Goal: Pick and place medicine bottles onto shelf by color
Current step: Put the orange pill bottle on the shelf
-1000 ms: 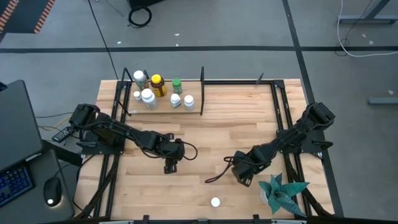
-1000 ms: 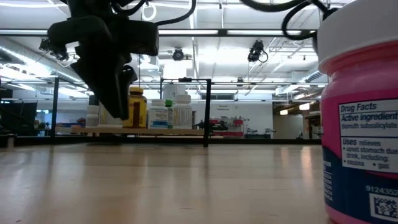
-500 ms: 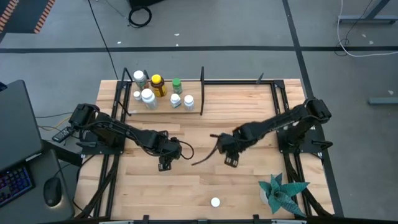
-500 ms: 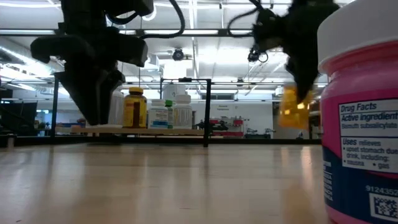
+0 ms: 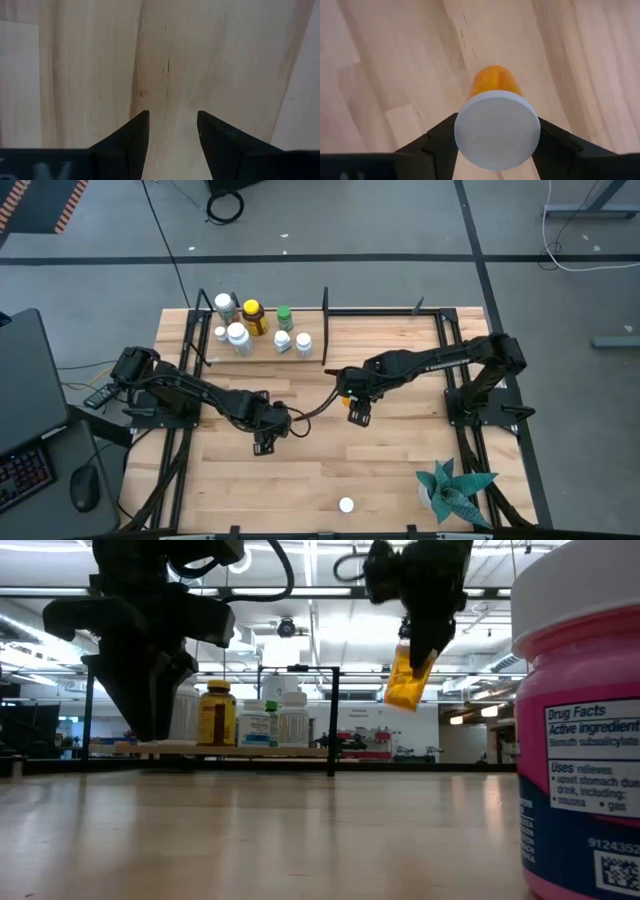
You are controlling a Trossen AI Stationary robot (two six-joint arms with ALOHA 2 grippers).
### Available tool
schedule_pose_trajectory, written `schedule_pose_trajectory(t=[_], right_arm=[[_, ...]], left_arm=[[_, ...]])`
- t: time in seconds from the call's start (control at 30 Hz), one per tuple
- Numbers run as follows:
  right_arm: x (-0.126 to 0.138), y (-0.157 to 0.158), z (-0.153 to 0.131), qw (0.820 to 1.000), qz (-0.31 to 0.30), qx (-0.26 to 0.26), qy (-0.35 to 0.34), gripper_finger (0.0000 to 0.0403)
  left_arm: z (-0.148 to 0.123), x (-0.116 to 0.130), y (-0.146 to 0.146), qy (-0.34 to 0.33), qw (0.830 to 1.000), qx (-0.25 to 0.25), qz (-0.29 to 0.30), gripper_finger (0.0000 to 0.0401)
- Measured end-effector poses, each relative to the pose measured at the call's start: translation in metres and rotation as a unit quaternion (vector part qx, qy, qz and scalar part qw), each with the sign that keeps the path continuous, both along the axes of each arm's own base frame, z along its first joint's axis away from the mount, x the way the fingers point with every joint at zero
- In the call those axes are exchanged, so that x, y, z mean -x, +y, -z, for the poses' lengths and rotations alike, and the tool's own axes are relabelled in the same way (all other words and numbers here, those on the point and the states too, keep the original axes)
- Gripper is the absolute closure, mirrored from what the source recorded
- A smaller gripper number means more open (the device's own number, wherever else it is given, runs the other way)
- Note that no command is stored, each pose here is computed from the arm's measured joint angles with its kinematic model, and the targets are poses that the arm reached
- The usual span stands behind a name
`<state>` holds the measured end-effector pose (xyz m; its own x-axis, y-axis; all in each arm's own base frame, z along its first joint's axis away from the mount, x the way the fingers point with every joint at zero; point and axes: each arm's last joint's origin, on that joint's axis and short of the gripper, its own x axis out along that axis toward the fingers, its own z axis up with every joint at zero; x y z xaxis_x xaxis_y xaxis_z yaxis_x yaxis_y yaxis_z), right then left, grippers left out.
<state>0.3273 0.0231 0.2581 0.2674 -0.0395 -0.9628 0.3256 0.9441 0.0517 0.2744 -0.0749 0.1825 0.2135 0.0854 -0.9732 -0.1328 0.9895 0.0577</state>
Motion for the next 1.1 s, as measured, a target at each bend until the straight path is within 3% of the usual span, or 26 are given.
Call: schedule_pose_trajectory(t=[0.2, 0.67, 0.87, 1.1], right_arm=[[-0.023, -0.007, 0.030, 0.998, -0.026, -0.017, 0.055, 0.0185], [-0.097, -0.025, 0.042, 0.994, -0.095, 0.001, 0.057, 0.0184], [-0.105, -0.032, 0.058, 0.992, -0.103, -0.018, 0.075, 0.0183], [-0.105, -0.038, 0.058, 0.992, -0.102, -0.023, 0.076, 0.0176]], left_arm=[[0.000, 0.001, 0.000, 0.002, 1.000, 0.000, -0.003, 0.0229], [0.001, 0.026, -0.013, 0.093, 0.993, -0.063, 0.019, 0.0229], [0.000, 0.033, -0.024, 0.091, 0.990, -0.099, 0.046, 0.0229], [0.001, 0.033, -0.029, 0.076, 0.992, -0.096, 0.037, 0.0229]])
